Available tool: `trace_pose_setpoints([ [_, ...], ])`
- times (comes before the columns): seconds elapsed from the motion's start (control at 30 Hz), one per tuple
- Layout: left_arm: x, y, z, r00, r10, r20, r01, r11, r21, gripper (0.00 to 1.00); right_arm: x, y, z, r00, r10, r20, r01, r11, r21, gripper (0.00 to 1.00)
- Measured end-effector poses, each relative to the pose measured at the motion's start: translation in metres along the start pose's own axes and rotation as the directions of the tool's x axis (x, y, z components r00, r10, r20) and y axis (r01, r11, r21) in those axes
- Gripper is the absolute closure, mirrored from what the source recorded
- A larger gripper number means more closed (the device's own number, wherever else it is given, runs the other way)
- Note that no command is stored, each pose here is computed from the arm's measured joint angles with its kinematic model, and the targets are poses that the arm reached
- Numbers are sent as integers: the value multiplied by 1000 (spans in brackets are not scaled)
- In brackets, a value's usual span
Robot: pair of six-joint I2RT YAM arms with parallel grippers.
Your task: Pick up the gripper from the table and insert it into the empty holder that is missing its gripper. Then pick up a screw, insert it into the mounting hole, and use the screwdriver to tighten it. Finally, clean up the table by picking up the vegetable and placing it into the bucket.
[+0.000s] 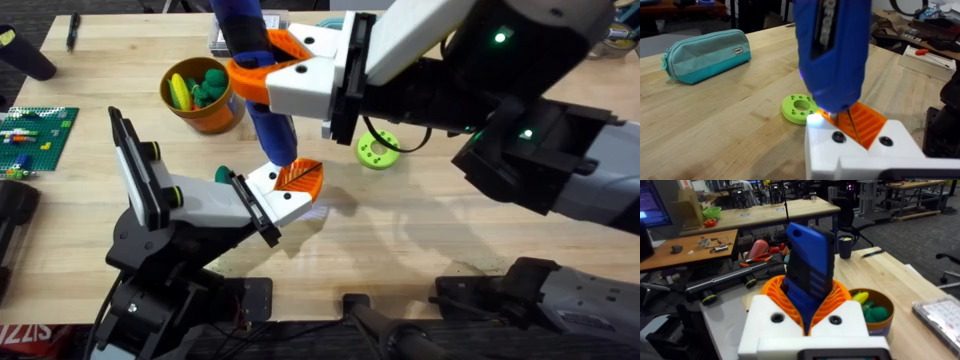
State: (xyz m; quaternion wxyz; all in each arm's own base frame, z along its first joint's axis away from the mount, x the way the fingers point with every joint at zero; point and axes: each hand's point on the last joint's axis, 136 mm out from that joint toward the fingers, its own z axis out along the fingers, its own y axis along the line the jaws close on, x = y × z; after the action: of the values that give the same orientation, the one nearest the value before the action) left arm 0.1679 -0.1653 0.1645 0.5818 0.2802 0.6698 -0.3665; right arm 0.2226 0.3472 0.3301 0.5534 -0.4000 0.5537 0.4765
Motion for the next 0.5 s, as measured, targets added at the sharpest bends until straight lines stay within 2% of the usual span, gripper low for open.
trace_pose_setpoints([
  [0.1, 0, 0, 0, 1000, -2, 1, 2, 1000, -1, 982, 9, -2, 1, 999, 19, -26, -19, 1000, 5, 963],
  [0.17, 0, 0, 0, 1000, -3, 1, 3, 1000, -3, 983, 6, -2, 1, 1000, 19, -10, -19, 1000, 4, 964],
  [0.37, 0, 1, 0, 1000, -4, 1, 4, 1000, -4, 981, -25, 4, -1, 993, -30, 117, 32, 999, -13, 964],
  [0.5, 0, 1, 0, 1000, -3, 1, 3, 1000, -4, 983, -37, 7, -3, 986, -40, 162, 44, 999, -22, 964],
])
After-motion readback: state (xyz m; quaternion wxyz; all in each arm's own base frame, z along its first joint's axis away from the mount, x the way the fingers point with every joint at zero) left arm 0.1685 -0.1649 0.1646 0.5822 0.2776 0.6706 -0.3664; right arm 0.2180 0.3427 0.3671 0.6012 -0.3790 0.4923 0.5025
